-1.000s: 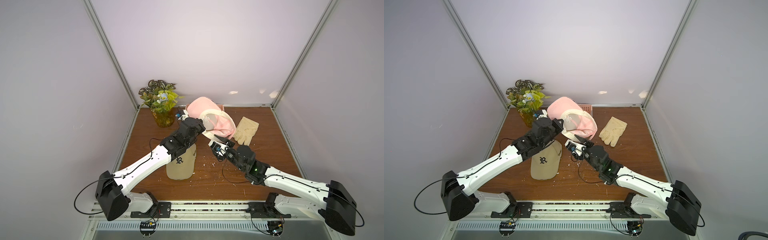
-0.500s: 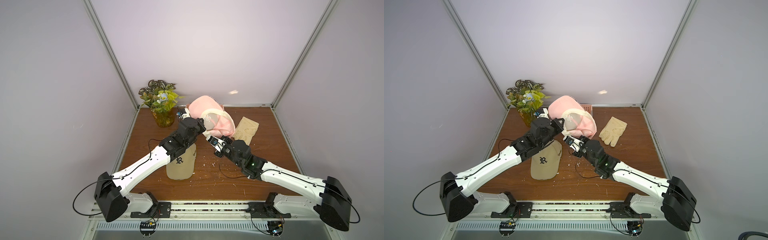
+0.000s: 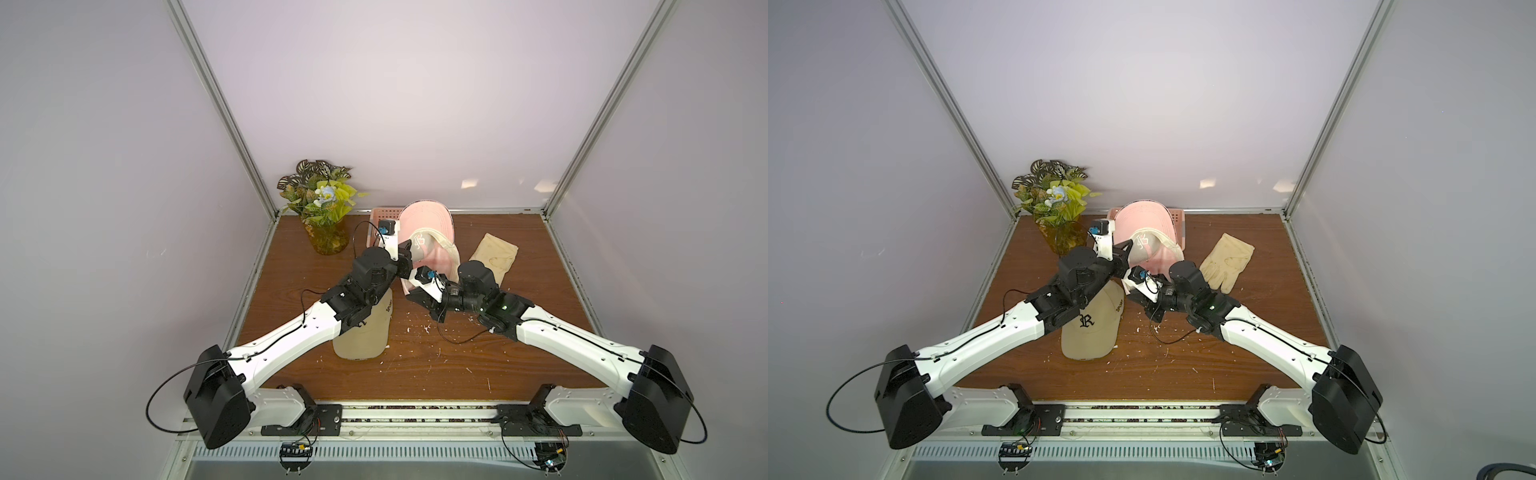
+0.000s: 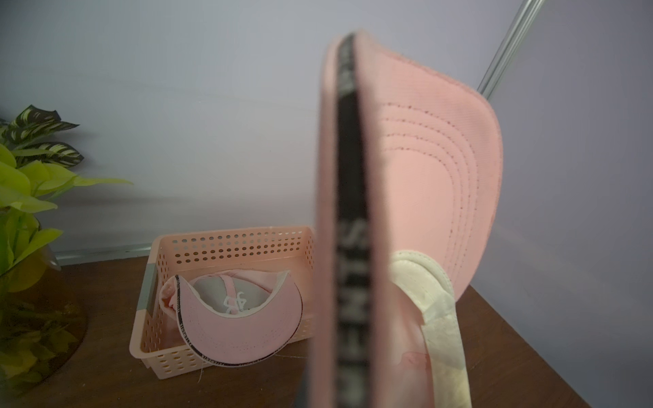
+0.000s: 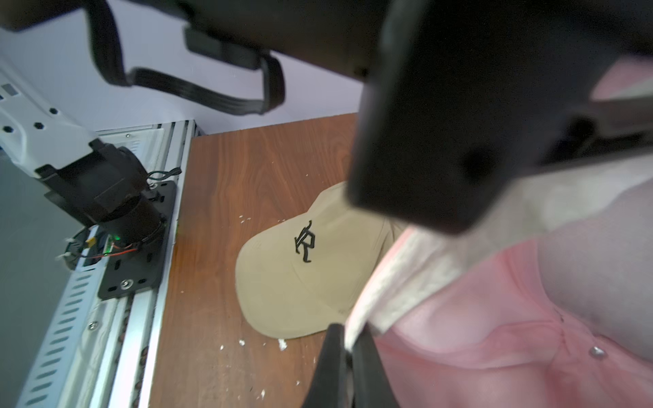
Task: Turn the baseball cap inside out
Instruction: Turn over the baseball cap.
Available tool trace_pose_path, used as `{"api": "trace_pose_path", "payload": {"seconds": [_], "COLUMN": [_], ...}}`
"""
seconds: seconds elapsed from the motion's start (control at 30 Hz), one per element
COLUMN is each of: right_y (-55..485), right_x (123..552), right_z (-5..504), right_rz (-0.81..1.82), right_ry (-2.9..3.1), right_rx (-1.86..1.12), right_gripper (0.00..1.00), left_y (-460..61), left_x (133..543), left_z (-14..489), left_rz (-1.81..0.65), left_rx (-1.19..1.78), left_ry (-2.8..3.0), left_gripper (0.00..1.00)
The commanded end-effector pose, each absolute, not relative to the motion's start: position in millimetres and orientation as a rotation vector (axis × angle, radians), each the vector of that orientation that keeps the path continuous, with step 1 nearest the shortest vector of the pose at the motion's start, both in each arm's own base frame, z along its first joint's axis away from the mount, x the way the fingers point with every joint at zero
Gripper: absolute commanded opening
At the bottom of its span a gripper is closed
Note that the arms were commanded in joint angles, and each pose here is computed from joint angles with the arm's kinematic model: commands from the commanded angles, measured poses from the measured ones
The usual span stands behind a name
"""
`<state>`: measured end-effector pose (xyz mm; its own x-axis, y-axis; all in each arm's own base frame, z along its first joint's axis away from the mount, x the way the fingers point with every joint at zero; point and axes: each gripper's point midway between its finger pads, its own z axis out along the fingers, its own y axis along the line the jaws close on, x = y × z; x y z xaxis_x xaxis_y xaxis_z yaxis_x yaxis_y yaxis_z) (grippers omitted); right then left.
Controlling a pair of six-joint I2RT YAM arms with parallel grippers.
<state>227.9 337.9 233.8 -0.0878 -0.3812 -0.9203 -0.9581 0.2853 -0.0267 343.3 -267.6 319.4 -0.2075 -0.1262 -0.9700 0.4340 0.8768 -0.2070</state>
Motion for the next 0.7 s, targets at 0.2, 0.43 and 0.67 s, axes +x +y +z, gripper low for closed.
{"api": "trace_pose_path", "payload": {"seconds": [0.2,0.43,0.67], "right_y": [288,252,255], "right_x": [249,290,313], "right_z": [290,327,333], "right_rz": [0.633,0.389,0.322], "right_ry": [1.565,1.498,1.458], "right_rx": [-0.881,-0.591,-0.524], "right_gripper": [0.53,0.43,0.33], "left_y": [-265,-282,-298], "left_x": [331,320,311], "left_z": [366,350,349], "left_rz": [-0.588,-0.762,-0.902], "left_rx": [0.280,0.292,0.314], "left_ry": [1.533,1.579,1.598], "left_gripper": [0.00,0.00,0.00]}}
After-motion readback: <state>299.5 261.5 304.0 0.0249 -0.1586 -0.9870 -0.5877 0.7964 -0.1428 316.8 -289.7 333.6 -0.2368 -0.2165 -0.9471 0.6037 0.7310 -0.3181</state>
